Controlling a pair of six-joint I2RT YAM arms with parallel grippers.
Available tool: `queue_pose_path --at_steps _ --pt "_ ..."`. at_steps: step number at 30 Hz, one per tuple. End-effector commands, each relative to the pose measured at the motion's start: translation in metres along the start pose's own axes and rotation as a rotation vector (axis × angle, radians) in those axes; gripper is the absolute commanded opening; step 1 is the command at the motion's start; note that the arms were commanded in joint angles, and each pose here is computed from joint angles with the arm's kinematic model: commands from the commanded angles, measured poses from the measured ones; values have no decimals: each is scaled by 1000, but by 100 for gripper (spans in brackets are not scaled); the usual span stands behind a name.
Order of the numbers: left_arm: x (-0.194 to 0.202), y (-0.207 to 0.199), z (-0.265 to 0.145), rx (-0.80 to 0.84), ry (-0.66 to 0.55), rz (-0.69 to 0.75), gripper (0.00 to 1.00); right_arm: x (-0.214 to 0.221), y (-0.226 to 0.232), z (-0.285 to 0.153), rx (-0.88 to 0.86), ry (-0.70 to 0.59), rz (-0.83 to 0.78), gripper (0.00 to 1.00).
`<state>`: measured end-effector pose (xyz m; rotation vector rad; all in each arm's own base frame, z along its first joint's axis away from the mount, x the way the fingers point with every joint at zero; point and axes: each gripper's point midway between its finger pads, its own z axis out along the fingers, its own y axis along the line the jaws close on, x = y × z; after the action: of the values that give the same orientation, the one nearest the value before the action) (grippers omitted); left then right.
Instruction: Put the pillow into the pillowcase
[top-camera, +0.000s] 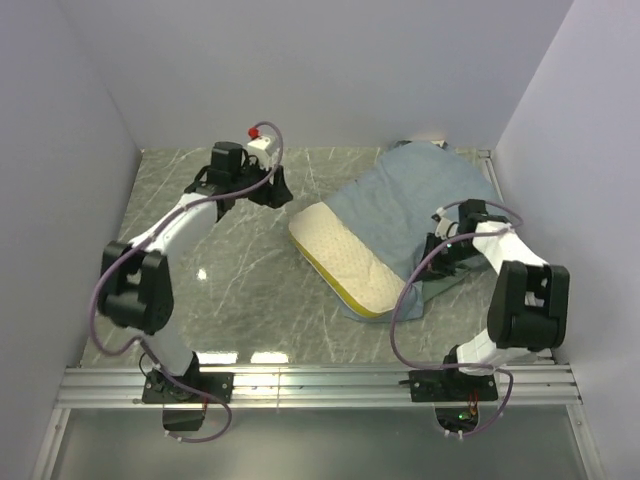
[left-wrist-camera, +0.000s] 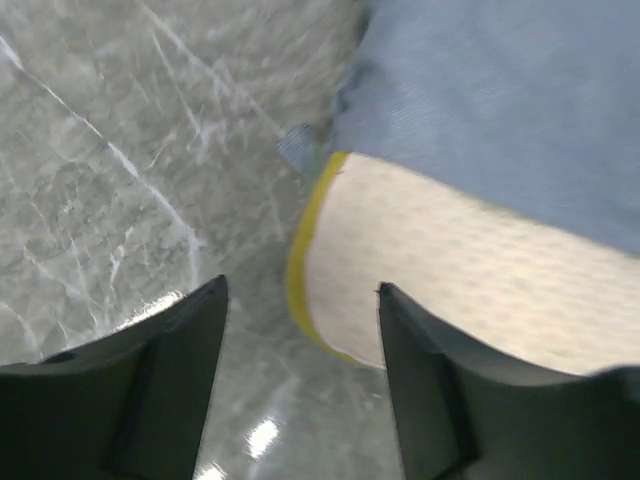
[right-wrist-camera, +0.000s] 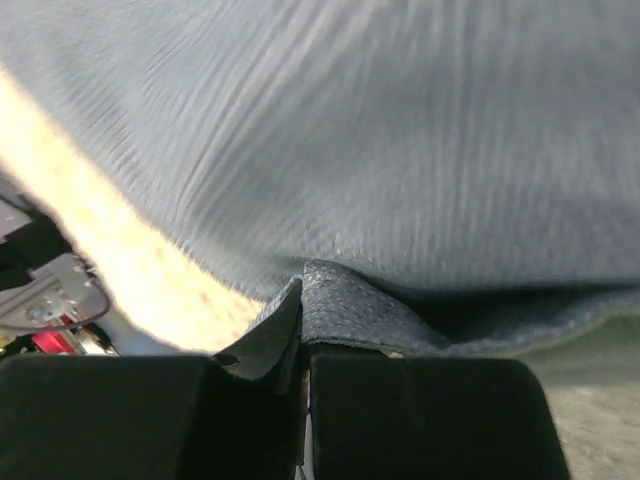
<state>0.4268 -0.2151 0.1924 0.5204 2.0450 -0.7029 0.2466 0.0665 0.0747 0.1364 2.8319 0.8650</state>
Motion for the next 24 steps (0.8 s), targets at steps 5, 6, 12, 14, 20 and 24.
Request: queue_pose_path --at_steps 5,6,12,14,20,24 --pt "112 -15 64 217 345 96 61 -50 1 31 122 -31 -57 0" --pt "114 -29 62 249 348 118 61 -53 2 32 126 -34 -62 0" --pt "119 -170 27 511 302 382 62 -77 -6 20 214 -81 -144 0" --pt "134 -203 15 555 324 443 66 -83 -18 13 274 -96 -203 0" --pt "161 -185 -23 516 370 513 73 -98 -60 -8 447 -109 -301 0" --pt "142 -127 -36 373 309 471 74 -103 -91 -23 515 -105 -278 0"
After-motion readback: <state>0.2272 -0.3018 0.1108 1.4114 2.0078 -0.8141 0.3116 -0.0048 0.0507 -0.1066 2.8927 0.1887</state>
